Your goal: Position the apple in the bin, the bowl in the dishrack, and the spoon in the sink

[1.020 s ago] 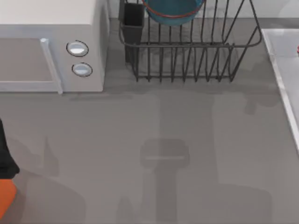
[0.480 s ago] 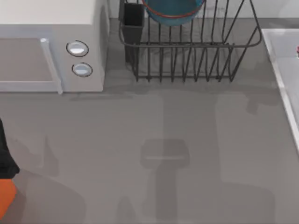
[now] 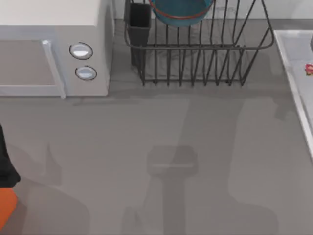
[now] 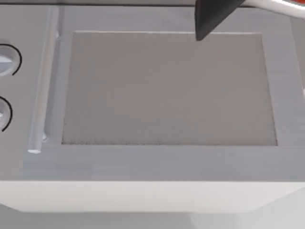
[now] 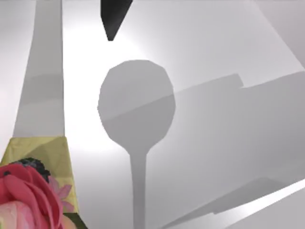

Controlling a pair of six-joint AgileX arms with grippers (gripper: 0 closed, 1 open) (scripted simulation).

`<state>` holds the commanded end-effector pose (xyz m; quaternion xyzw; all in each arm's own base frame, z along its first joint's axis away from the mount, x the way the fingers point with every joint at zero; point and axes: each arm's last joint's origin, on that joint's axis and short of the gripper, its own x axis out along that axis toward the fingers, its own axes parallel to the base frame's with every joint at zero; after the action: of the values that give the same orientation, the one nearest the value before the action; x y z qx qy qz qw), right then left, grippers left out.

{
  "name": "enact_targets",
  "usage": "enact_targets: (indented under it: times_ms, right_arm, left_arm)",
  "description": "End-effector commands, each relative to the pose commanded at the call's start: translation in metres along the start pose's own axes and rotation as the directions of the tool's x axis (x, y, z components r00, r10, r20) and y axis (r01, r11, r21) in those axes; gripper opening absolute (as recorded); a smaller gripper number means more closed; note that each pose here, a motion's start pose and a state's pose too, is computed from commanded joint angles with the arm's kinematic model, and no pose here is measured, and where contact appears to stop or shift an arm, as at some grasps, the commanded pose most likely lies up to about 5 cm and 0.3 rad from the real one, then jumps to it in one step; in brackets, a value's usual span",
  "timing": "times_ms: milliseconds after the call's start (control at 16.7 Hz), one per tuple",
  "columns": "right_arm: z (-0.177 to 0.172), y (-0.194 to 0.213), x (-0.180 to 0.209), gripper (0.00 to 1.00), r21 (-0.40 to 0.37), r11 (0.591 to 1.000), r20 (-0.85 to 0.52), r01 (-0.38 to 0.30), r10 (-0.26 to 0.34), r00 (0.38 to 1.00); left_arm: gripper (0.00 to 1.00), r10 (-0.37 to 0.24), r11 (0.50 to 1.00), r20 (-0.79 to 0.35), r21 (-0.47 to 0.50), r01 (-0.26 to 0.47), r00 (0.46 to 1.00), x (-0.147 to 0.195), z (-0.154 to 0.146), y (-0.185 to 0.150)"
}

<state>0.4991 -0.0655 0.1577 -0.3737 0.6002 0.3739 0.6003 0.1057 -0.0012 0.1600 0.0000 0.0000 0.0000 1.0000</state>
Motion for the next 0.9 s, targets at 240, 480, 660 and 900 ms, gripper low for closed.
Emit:
enact_targets:
  times_ms: [240,480,660,900]
  right_arm:
    - [-0.0008,0.0001,0.0033,0.0,0.0,1.0,0.003,0.01,-0.01,1.0]
    - [-0.0008,0.0001,0.0033,0.15,0.0,1.0,0.003,0.01,-0.01,1.0]
    - [-0.0008,0.0001,0.0033,0.38,0.0,1.0,0.003,0.01,-0.01,1.0]
    - [-0.0008,0.0001,0.0033,0.68,0.0,1.0,0.003,0.01,-0.01,1.0]
  left_arm:
    - [1.0,0.0,1.0,0.0,0.0,0.0,1.0,0.0,0.0,0.0]
    - [1.0,0.0,1.0,0.0,0.0,0.0,1.0,0.0,0.0,0.0]
    - [1.0,0.0,1.0,0.0,0.0,0.0,1.0,0.0,0.0,0.0]
    - [1.0,0.0,1.0,0.0,0.0,0.0,1.0,0.0,0.0,0.0]
